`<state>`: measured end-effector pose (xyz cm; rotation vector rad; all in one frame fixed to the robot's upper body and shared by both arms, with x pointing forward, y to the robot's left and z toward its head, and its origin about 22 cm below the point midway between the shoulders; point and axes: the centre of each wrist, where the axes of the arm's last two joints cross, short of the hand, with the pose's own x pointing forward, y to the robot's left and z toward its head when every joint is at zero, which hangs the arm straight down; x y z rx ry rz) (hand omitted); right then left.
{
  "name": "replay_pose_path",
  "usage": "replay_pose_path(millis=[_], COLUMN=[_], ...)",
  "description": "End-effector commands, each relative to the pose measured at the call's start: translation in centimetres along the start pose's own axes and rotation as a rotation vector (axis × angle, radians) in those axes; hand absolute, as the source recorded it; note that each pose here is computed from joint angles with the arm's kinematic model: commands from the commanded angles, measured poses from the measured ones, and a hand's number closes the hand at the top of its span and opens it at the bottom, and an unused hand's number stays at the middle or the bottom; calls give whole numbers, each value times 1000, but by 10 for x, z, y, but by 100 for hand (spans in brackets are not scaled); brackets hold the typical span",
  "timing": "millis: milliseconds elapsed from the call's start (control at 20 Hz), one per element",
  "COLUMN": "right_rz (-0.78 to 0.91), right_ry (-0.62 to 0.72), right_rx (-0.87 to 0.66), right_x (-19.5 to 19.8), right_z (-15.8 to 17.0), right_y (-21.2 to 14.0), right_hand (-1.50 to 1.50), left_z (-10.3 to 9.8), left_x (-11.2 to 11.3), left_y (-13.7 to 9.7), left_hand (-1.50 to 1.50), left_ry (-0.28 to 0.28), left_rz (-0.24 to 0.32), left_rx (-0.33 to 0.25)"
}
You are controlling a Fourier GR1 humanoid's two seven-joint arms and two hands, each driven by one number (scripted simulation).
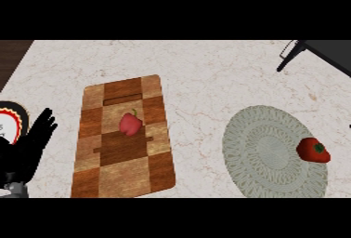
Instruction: Pick the squash from the placemat and place it in the tiered shelf
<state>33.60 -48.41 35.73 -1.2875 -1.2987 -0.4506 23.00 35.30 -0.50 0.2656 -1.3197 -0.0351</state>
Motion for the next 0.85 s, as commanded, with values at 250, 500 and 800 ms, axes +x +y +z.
replay_pose_path(millis=[250, 500, 800], right_rz=[-52, 12, 16], right_ry=[20, 58, 44], right_rx=[-125, -110, -104], right_x=[33, 15, 13], right_z=[22, 38, 84], right_y=[-128, -199, -293], right_hand=[-150, -150, -150], left_z=[8, 20, 20], left_x=[-5, -16, -23], left_y=[6, 21, 18], left_hand=[0, 0, 0], left_ry=[37, 35, 31], left_rz=[15, 13, 17], left_rx=[38, 65, 77])
